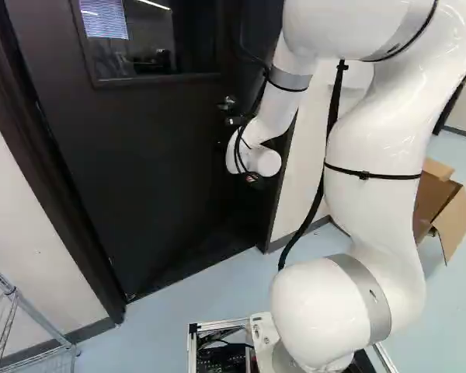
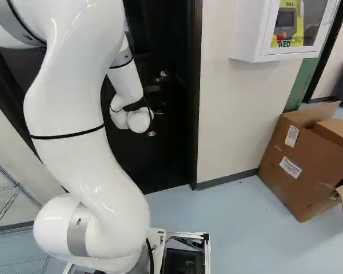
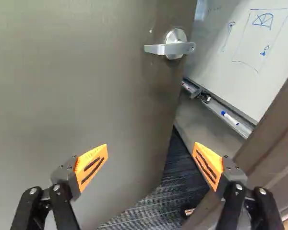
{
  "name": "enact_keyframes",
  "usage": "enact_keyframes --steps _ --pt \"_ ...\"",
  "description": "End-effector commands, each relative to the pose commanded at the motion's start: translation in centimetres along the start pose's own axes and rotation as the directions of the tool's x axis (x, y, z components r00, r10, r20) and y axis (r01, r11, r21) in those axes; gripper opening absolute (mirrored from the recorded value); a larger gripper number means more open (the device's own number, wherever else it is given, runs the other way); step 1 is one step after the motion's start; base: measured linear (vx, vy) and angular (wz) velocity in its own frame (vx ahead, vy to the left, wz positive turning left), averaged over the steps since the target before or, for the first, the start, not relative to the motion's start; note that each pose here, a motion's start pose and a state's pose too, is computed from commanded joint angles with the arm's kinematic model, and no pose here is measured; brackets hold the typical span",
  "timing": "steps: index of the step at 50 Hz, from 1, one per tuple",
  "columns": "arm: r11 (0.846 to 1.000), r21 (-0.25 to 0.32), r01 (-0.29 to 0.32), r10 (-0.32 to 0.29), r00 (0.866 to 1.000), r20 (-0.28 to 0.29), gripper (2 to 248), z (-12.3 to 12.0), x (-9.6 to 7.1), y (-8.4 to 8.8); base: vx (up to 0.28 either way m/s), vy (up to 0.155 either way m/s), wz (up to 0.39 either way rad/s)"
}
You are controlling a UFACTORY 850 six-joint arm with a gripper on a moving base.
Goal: Open the door and move inside
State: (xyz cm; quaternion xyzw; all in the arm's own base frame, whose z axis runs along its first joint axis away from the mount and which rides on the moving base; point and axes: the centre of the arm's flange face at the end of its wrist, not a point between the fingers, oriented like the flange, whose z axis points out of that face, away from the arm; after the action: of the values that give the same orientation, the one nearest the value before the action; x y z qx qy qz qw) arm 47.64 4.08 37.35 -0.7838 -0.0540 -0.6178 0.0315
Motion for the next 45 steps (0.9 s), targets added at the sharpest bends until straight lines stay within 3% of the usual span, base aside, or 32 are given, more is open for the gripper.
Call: enact_keyframes --steps 32,45 --pt "0.988 -0.129 -0.088 0.091 0.996 0.015 247 -6.6 -1.3 0.6 0.0 0.0 0.0" --pt "0.985 -0.14 -0.096 0.099 0.995 0.018 247 -8.9 -1.8 0.5 0.0 0.0 0.0"
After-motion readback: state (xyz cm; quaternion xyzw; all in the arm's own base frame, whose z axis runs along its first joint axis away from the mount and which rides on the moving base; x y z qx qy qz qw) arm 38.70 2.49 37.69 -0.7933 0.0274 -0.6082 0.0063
